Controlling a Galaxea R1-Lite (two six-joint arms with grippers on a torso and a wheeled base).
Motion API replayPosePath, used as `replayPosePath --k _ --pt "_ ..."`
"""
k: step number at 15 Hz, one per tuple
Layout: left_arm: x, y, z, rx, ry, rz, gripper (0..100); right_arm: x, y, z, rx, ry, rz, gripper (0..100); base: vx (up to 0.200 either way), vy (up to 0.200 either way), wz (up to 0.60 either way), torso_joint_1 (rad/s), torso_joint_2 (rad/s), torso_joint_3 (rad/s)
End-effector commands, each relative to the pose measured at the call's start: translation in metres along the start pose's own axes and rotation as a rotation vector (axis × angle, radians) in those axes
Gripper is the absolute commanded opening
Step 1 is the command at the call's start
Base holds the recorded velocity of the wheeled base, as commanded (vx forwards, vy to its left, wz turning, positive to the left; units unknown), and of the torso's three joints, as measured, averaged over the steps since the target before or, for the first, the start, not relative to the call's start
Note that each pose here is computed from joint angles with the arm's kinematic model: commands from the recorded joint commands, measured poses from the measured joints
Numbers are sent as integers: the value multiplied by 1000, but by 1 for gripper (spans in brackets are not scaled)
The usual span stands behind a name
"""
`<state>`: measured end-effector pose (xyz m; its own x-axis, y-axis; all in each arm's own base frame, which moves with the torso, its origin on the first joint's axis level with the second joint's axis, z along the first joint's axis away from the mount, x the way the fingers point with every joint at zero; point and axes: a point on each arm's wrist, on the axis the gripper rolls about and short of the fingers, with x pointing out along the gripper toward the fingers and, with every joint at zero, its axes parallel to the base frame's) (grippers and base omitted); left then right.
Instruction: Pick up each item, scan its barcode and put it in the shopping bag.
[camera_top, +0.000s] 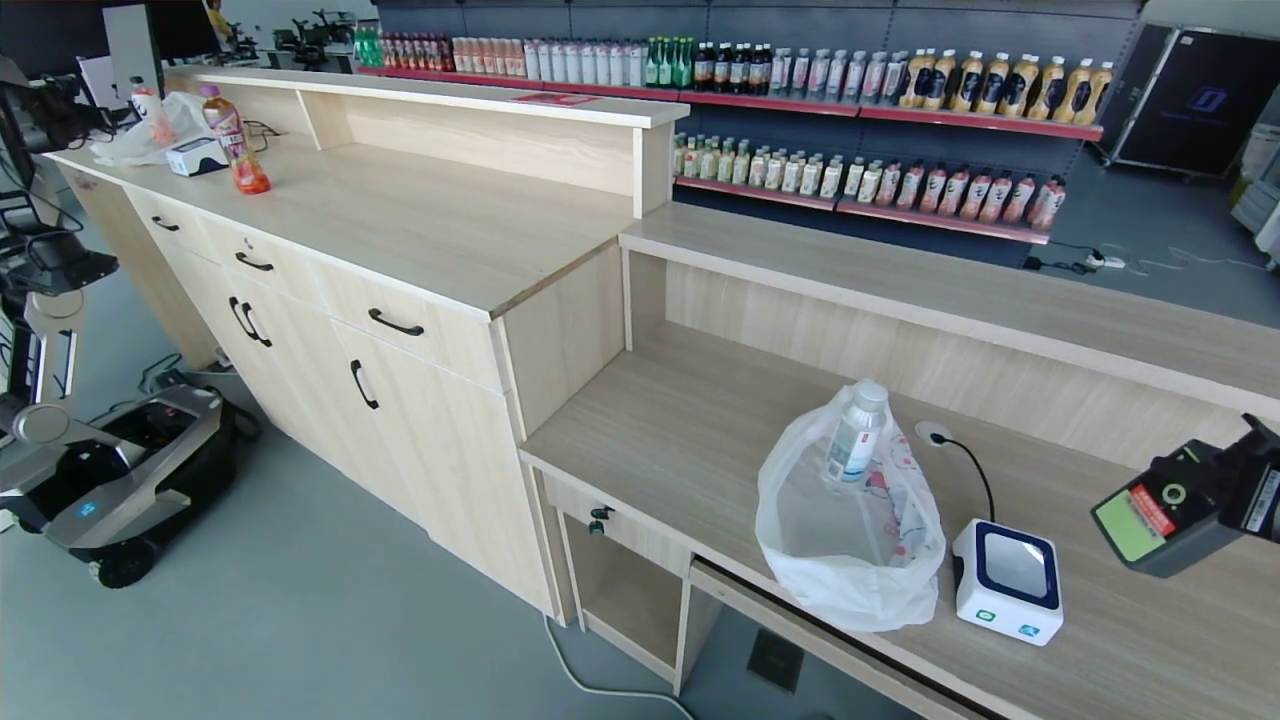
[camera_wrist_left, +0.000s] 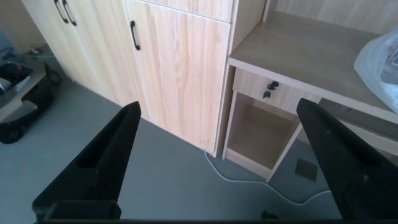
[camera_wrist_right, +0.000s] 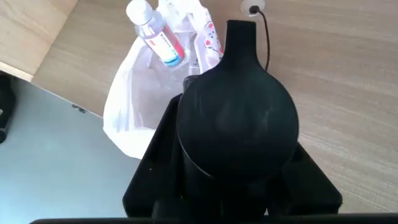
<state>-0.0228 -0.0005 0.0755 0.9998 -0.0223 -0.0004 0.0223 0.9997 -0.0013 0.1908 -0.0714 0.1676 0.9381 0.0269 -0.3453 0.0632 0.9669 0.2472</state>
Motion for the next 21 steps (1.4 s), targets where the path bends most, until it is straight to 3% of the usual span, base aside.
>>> replayPosePath --k 1,6,13,21 --pt "0 0 0 0 1 1 100 44 -35 -2 92 63 -40 0 0 0 0 0 0 0" --pt "0 0 0 0 1 1 100 63 -62 -16 163 136 -63 0 0 0 0 0 0 0" --pt "0 0 0 0 1 1 100 74 -69 -31 196 198 -66 0 0 0 0 0 0 0" --pt "0 0 0 0 1 1 100 88 -75 -35 198 212 -64 0 0 0 0 0 0 0"
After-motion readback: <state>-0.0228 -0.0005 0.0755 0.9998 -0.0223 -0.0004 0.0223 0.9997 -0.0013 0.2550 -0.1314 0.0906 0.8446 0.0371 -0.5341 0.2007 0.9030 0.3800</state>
